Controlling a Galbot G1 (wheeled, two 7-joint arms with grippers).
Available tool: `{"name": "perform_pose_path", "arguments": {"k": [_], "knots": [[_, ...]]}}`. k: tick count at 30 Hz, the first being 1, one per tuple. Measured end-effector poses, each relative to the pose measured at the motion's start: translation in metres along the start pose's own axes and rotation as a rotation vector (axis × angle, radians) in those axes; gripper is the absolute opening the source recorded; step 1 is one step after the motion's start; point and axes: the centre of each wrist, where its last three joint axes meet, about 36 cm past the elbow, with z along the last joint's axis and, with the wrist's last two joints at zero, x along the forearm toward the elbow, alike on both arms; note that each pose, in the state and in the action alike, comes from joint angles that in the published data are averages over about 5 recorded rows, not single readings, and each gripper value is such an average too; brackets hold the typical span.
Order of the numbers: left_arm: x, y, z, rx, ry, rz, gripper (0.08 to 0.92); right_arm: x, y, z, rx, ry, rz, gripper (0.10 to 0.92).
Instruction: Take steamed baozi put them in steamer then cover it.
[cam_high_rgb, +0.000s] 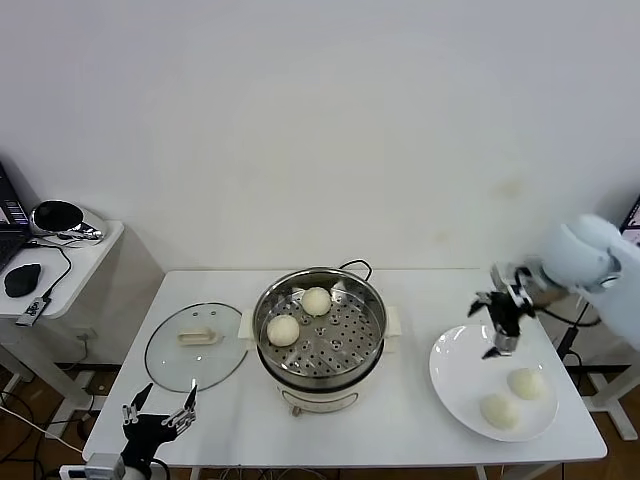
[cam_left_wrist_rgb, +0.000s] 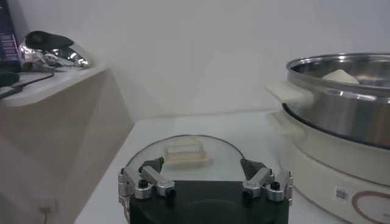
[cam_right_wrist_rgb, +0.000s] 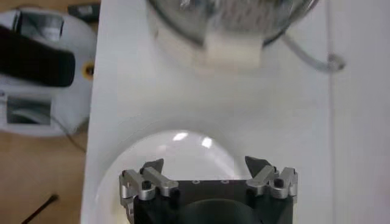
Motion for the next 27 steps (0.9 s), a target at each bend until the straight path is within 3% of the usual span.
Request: {"name": "perform_pose_path", "arguments": {"k": [12, 27], "knots": [[0.006, -0.002, 0.007, -0.015, 0.028, -0.010, 0.823, -0.052, 0.027, 0.025, 0.005, 0.077, -0.058, 0.823], [0.003, -0.001, 0.014, -0.022, 0.047, -0.019, 0.823, -0.102, 0.040, 0.034, -0.002, 0.104, -0.108, 0.823]]}}
